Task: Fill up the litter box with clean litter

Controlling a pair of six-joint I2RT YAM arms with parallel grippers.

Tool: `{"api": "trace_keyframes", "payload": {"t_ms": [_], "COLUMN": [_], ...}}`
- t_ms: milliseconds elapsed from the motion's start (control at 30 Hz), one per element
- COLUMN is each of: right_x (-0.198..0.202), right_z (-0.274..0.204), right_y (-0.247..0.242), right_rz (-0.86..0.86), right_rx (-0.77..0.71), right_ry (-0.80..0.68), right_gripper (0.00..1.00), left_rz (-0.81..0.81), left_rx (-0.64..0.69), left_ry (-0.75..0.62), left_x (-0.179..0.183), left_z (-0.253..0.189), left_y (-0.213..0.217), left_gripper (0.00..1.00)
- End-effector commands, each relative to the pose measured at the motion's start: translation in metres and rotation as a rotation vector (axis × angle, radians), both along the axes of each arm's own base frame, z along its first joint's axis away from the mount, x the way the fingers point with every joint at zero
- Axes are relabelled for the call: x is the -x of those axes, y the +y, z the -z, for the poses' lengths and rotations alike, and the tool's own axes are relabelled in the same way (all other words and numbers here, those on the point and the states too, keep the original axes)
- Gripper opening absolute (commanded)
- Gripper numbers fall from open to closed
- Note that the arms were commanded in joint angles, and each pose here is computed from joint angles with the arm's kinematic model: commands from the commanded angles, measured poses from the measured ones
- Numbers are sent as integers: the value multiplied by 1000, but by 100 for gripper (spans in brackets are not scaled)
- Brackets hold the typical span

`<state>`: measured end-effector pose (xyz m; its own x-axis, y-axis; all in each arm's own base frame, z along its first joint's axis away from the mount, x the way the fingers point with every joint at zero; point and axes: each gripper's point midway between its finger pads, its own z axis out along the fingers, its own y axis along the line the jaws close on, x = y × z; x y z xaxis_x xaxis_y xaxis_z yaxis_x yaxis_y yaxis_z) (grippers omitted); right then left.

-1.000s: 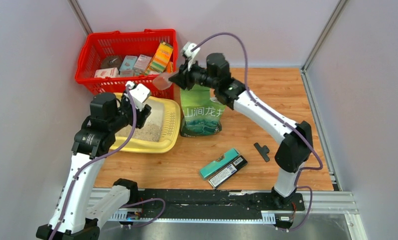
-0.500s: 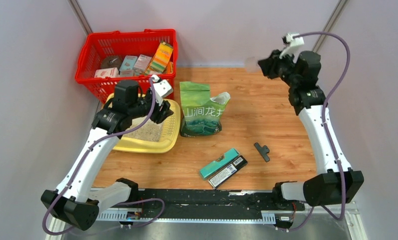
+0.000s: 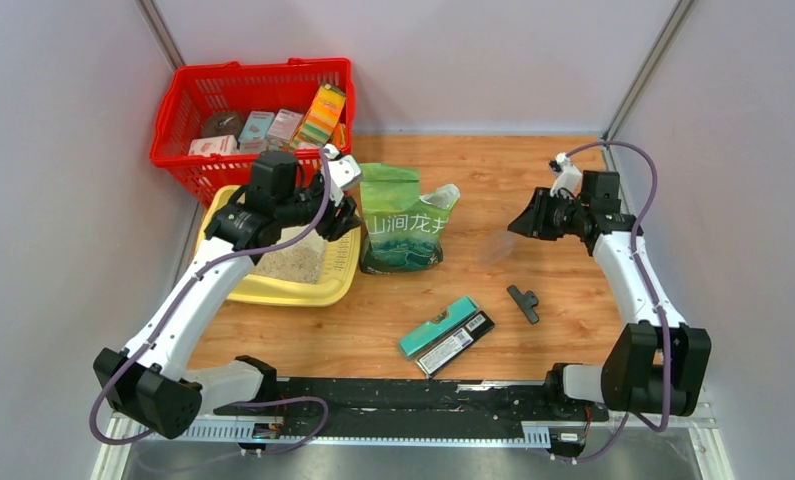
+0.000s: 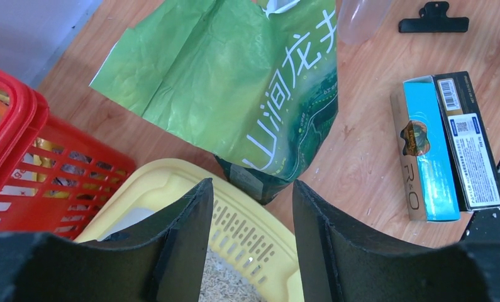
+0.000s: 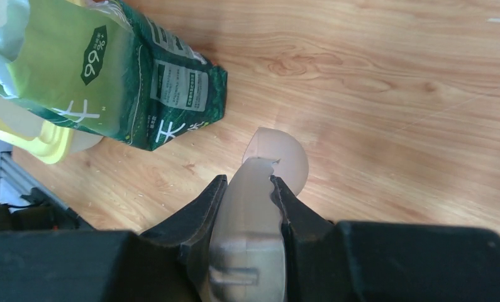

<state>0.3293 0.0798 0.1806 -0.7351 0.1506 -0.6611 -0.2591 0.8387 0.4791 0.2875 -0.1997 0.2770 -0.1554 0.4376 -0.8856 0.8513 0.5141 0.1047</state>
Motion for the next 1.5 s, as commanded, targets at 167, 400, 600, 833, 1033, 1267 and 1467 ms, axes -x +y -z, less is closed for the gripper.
{"api": "trace_keyframes", "payload": {"t_ms": [167,400,600,833,1033,1267,1467], "right_x": [-29,-29,-45,-60,-42,-24,-23], "right_z": [45,75,59,-21,-88,-76,-66], "right_y": [-22,-42,-82,-61,41,112,136], "right_rz": [60,-26,87,40,-305,-524,-606], "right_rx": [-208,-115,60,61,-122,-72,-110], "right_ry": [158,236,149,-99,-295,-334,-313], "right_gripper": [11,60,92,100,100,100,99], "left_rz": [47,22,19,-16,-144,-281,-249], "left_rx": [22,-2,-20,-39,-3,111,172], "left_ry": [-68,-72,-80,-70,-64,-12,23], "left_x": [-1,-2,-2,-8,-33,-69,-92], "left_z": [-23,-16,-14,-3,-1,-6,1], "left_y": [-11,-5,-2,2,7,14,-5], "left_gripper": [57,57,57,60,74,75,75]}}
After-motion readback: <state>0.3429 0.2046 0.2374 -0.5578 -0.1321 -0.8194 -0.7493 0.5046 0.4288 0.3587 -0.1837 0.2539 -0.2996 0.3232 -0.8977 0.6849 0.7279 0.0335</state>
